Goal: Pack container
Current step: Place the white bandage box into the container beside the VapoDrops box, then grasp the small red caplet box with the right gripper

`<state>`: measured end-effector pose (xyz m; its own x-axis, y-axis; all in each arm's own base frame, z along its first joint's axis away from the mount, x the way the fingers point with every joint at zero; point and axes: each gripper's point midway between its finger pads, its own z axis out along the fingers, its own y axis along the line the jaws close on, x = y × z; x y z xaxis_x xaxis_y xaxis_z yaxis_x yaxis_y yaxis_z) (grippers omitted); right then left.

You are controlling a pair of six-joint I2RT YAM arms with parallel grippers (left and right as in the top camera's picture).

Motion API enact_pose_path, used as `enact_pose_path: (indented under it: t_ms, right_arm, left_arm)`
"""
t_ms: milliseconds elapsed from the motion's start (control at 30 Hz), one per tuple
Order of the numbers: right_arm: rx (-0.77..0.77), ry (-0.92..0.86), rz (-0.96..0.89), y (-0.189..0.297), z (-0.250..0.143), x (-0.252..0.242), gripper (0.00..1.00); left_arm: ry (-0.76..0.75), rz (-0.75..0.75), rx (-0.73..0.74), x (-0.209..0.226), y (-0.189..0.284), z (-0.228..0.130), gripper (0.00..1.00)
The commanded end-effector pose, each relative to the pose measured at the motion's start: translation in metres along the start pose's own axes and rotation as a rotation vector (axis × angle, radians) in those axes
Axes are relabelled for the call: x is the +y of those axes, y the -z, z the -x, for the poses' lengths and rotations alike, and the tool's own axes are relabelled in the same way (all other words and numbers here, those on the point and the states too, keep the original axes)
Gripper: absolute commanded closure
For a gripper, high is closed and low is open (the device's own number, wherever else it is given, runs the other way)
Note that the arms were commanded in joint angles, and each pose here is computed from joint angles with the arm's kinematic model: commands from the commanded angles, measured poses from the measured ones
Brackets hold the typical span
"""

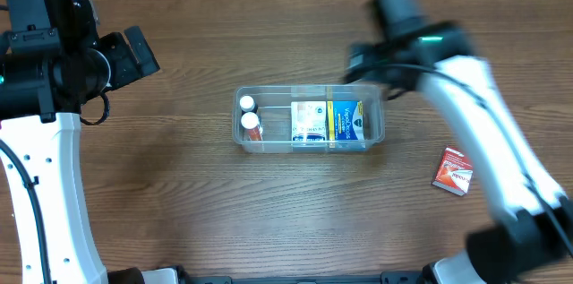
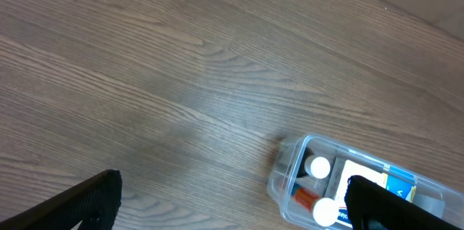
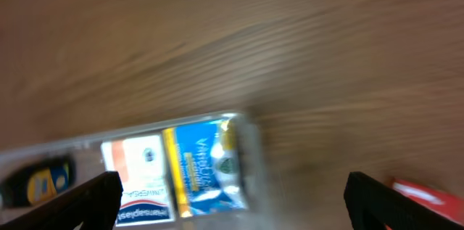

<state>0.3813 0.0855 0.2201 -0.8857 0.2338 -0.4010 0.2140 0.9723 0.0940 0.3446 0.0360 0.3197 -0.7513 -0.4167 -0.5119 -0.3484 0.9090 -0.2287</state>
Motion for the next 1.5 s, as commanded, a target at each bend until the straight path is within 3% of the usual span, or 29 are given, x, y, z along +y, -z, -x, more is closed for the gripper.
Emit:
enact_pose_path:
  t_ms: [0, 267, 467, 567, 1000, 1467]
  right_arm:
    - [-0.015, -0.196, -0.058, 0.042, 0.001, -0.066, 0.00]
    - [-0.024, -0.291, -0.078, 0.062, -0.063, -0.106, 0.00]
    - [0.107, -0.411, -0.182, -0.006, -0.109, -0.155, 0.00]
    - [0.178, -0.353, -0.141, -0.041, -0.122, -0.170, 0.00]
    - [0.417, -0.284, -0.177, -0.113, -0.150, -0.199, 0.00]
    - [0.477, -0.283, -0.183, -0.148, -0.166, -0.203, 0.02]
  left_arm:
    - [-0.019, 0.004, 0.003, 0.001, -0.002, 0.001, 0.00]
    - [-0.019, 0.004, 0.001, 0.001, -0.002, 0.001, 0.00]
    - [-0.019, 0.003, -0.002, 0.001, -0.002, 0.002, 0.00]
    - [-0.019, 0.002, -0.002, 0.001, -0.002, 0.002, 0.00]
    - [-0.019, 0.001, -0.005, 0.001, -0.002, 0.003, 0.00]
    - [-0.020, 0.002, -0.003, 0.001, -0.002, 0.002, 0.00]
